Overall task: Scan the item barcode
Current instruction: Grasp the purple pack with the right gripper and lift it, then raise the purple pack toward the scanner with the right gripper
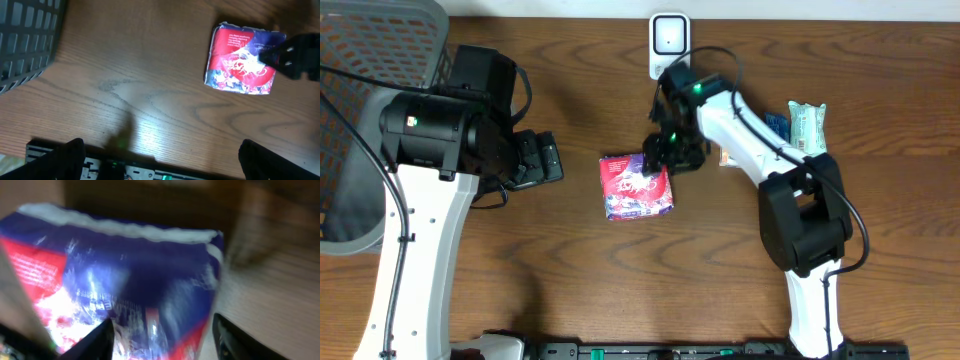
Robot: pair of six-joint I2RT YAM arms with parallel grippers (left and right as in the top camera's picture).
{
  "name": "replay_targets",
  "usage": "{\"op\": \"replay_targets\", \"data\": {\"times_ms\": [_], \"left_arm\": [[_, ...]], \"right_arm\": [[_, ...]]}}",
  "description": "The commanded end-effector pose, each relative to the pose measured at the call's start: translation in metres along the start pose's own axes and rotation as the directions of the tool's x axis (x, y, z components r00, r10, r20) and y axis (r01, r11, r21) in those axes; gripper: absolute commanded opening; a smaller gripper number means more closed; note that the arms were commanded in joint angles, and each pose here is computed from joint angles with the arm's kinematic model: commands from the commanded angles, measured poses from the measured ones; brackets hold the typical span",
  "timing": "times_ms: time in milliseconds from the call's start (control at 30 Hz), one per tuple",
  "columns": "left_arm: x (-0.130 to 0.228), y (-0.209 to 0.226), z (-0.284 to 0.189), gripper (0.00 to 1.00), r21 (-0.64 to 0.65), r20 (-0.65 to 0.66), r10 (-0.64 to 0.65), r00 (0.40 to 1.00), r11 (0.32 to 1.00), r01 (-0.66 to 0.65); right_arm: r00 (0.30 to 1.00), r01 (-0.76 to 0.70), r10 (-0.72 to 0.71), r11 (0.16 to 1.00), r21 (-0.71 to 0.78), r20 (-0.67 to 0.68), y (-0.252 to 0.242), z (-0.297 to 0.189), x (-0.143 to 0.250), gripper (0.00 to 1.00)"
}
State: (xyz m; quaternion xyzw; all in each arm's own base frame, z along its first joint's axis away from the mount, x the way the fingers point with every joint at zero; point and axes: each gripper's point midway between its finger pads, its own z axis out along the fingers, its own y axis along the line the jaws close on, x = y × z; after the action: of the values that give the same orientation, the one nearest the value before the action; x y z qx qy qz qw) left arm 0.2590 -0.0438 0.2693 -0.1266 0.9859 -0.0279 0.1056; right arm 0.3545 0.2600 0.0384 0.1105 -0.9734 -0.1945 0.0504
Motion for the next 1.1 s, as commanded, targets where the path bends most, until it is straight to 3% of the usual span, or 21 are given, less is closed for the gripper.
{"op": "replay_targets", "data": {"times_ms": [0, 133, 167, 333, 500, 667, 867, 933, 1067], "left_arm": [[-0.001, 0.003, 0.002, 0.98, -0.016, -0.004, 0.011, 1.000, 1.000, -0.011], [-0.001, 0.003, 0.002, 0.98, -0.016, -0.004, 0.011, 1.000, 1.000, -0.011], [-0.001, 0.003, 0.002, 0.98, -0.016, -0.004, 0.011, 1.000, 1.000, -0.011], [-0.001, 0.003, 0.002, 0.98, -0.016, -0.004, 0.011, 1.000, 1.000, -0.011], [-0.001, 0.003, 0.002, 0.98, -0.016, -0.004, 0.011, 1.000, 1.000, -0.011], [-0.001, 0.003, 0.002, 0.98, -0.016, -0.004, 0.011, 1.000, 1.000, -0.011], [-0.001, 0.003, 0.002, 0.98, -0.016, -0.004, 0.011, 1.000, 1.000, -0.011], [-0.001, 0.003, 0.002, 0.98, -0.016, -0.004, 0.011, 1.000, 1.000, -0.011], [-0.001, 0.003, 0.002, 0.98, -0.016, -0.004, 0.011, 1.000, 1.000, -0.011]], "right_arm": [[0.999, -0.041, 0.040, 0.999, -0.013, -0.020, 0.000, 0.021, 0.011, 0.45], [0.999, -0.042, 0.042, 0.999, -0.008, -0.011, -0.006, 0.026, 0.010, 0.06], [0.999, -0.045, 0.045, 0.999, -0.009, -0.008, -0.006, 0.025, 0.009, 0.01], [0.998, -0.058, 0.057, 0.998, 0.028, 0.032, -0.011, -0.003, -0.005, 0.01], [0.986, -0.078, 0.024, 0.939, 0.334, 0.164, -0.040, -0.059, -0.030, 0.01], [0.927, -0.197, -0.086, 0.715, 0.671, 0.364, -0.066, -0.126, -0.055, 0.01], [0.826, -0.375, -0.300, 0.340, 0.863, 0.477, -0.075, -0.189, -0.066, 0.01], [0.818, -0.370, -0.350, 0.288, 0.883, 0.457, -0.071, -0.191, -0.069, 0.01], [0.827, -0.308, -0.396, 0.276, 0.910, 0.400, -0.065, -0.174, -0.074, 0.01]]}}
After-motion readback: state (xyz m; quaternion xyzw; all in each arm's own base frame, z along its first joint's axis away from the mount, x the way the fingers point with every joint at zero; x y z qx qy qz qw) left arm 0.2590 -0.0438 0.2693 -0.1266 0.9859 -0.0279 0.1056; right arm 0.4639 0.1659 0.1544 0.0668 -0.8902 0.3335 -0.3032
